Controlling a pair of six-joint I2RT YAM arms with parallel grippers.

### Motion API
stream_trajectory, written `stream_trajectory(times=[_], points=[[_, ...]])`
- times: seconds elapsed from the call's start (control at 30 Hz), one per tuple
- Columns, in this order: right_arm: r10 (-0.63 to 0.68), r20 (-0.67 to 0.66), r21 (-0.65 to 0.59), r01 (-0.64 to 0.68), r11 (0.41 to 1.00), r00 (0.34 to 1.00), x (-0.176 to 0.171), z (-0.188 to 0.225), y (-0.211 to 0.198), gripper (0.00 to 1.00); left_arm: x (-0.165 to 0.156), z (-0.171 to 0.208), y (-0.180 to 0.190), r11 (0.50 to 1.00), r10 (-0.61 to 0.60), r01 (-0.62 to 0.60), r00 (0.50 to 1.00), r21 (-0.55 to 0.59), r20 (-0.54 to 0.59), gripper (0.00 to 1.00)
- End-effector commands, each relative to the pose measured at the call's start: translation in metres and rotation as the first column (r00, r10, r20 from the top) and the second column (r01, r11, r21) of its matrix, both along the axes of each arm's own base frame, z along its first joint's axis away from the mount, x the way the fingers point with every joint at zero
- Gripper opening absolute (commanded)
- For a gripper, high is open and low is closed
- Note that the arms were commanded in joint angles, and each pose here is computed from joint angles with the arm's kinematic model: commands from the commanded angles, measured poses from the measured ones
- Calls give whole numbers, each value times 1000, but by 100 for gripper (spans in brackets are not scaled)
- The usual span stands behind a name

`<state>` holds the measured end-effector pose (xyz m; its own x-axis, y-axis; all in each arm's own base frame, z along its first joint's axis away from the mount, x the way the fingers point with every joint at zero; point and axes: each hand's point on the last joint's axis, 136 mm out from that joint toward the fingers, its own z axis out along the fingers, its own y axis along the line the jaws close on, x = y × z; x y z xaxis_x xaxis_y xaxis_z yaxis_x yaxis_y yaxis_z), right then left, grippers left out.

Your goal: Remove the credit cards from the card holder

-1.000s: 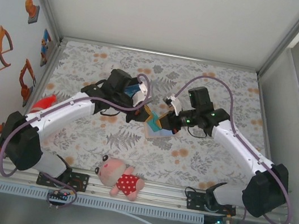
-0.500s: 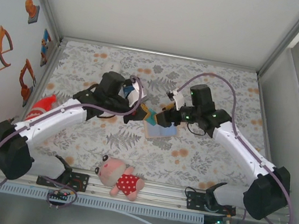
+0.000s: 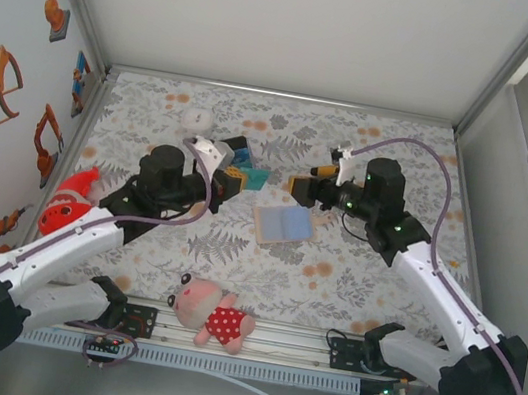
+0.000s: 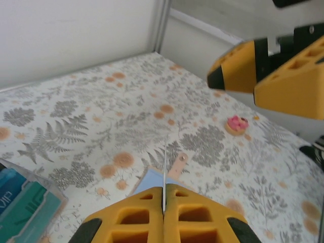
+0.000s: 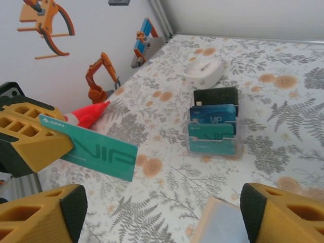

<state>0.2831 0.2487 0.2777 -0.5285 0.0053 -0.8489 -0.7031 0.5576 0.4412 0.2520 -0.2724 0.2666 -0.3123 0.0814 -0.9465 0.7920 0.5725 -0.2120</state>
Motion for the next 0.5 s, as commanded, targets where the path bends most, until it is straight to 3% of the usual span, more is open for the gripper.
stream_trajectory(times=[0.0, 0.23, 0.47], points=[[82, 15, 137, -83, 987, 997, -3, 21, 16, 77, 7, 37, 2, 985, 51, -42, 997, -165, 56, 0], [293, 43, 263, -294, 919, 955, -14, 34, 42, 74, -3, 54, -6, 974, -20, 38, 996, -224, 81, 0], [360, 89, 295, -370, 881, 929, -19, 40, 50, 71, -9, 60, -15, 953, -82, 100, 994, -287, 74, 0]])
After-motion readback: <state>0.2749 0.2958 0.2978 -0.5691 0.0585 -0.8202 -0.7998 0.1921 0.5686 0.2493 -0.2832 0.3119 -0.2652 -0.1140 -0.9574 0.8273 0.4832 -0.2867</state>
